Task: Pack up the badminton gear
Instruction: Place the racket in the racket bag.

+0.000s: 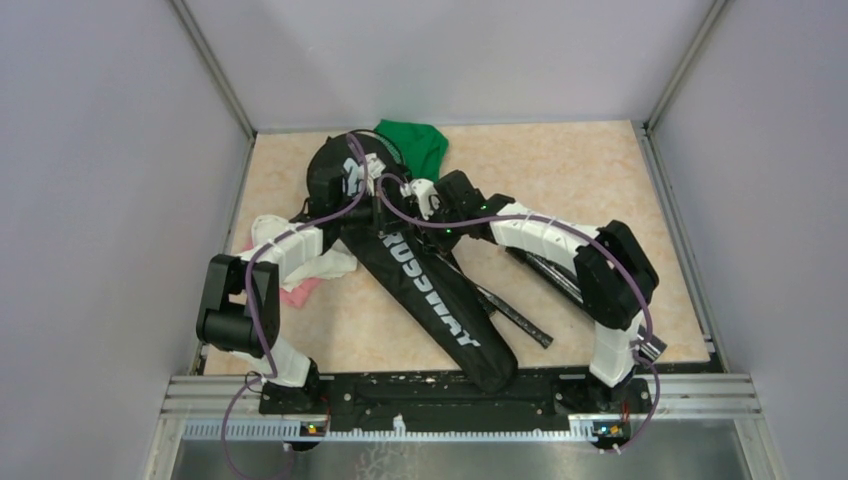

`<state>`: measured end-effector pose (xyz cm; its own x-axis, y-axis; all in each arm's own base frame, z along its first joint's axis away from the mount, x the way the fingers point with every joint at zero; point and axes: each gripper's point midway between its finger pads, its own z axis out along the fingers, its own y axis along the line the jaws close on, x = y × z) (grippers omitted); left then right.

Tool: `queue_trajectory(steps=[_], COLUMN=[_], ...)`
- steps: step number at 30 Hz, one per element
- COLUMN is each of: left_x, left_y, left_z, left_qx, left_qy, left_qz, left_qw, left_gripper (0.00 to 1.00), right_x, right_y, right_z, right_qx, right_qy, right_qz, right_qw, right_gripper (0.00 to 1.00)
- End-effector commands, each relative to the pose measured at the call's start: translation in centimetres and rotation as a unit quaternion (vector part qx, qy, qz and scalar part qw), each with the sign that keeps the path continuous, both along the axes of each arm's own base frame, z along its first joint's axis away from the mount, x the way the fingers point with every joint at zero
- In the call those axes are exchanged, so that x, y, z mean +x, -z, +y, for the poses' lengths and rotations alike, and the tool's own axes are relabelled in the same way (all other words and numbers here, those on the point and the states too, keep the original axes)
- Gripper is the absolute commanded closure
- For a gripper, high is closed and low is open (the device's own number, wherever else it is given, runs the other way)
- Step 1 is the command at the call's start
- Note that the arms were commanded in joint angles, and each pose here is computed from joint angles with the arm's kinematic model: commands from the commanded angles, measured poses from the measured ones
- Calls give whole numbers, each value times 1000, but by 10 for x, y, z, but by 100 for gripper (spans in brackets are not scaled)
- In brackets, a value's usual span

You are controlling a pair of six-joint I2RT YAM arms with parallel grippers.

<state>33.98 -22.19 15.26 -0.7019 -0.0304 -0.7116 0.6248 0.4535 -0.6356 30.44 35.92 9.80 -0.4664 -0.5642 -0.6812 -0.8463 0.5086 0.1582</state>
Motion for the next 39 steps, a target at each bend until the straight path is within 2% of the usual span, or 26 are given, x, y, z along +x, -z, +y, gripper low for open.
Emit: queue_trajectory(steps=[1, 4, 7, 14, 18, 21, 29, 34, 39], left_x=[0, 8, 17, 29, 33, 36, 45, 48, 50], left_y=[-20, -24, -28, -25, -26, -30, -43, -47, -50], left_z=[-9, -3, 0, 2, 2, 3, 6, 7, 8], left_qx=[-42, -49, -42, -31, -30, -28, -26, -25, -24], left_qy=[32, 15, 4, -11, -16, -23, -48, -57, -63], left_qz=[-32, -26, -36, -48, -52, -60, -75, -80, -83], left_qw=[998, 998, 998, 998, 998, 998, 996, 995, 994], left_gripper=[100, 100, 100, 100, 100, 100, 100, 100, 100], right_x=[27, 29, 27, 17, 10, 0, -75, -115, -133], right_y=[-44, -50, -54, -63, -68, -65, -26, 2, 22], right_z=[31, 26, 18, -8, -33, -61, -114, -131, -143], right_qx=[87, 101, 99, 71, 52, 37, -7, -23, -44], right_qy=[1, 0, -10, -23, -20, -14, -69, -113, -125], right_qz=[-25, -14, -14, -28, -35, -35, 10, 65, 99], right_qw=[996, 995, 995, 997, 998, 999, 998, 991, 986], right_gripper=[100, 99, 88, 38, 24, 18, 10, 12, 15])
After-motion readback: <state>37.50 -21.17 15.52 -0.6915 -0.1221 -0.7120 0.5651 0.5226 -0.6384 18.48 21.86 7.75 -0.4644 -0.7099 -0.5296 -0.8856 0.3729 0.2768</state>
